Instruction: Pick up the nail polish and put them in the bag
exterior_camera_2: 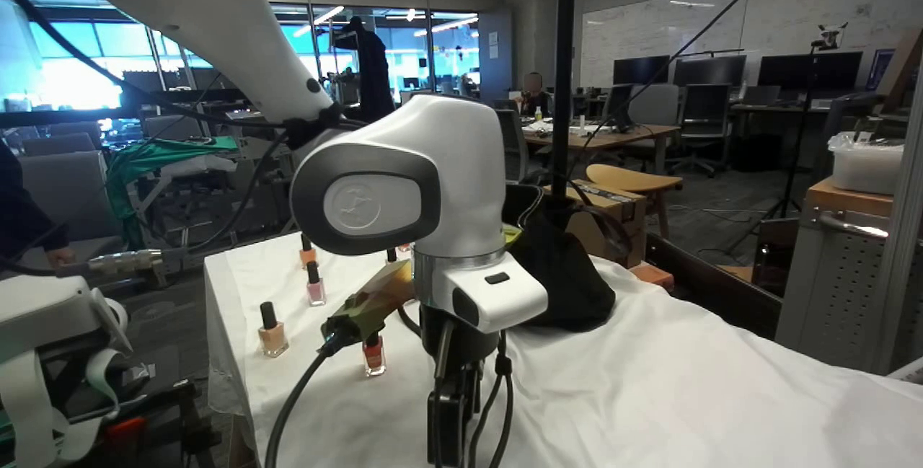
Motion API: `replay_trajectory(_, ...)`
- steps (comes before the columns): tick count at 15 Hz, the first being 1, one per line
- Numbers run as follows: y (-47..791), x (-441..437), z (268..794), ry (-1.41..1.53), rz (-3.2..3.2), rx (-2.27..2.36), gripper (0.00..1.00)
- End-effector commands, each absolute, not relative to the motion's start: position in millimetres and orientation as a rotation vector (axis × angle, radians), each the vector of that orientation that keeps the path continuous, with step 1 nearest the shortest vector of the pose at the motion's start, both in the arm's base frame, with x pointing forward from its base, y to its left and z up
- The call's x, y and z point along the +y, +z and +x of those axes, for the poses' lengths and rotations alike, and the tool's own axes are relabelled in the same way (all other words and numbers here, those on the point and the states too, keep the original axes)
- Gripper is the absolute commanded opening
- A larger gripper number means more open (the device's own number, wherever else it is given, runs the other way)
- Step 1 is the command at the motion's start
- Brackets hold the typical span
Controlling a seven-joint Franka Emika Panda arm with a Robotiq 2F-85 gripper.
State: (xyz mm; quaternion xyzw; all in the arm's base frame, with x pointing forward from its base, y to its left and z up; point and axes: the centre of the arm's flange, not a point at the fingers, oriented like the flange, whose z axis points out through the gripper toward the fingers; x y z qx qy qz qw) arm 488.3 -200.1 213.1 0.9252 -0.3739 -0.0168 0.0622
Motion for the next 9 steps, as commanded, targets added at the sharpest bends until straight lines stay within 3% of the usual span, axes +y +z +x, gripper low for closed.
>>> replay_trajectory(1,219.8,-200.8,479.4,0.016,2.82,-1.133,1.0)
replay_trajectory(9,234.3,-197.9,481.6,0.083,2.812,-1.131,1.0)
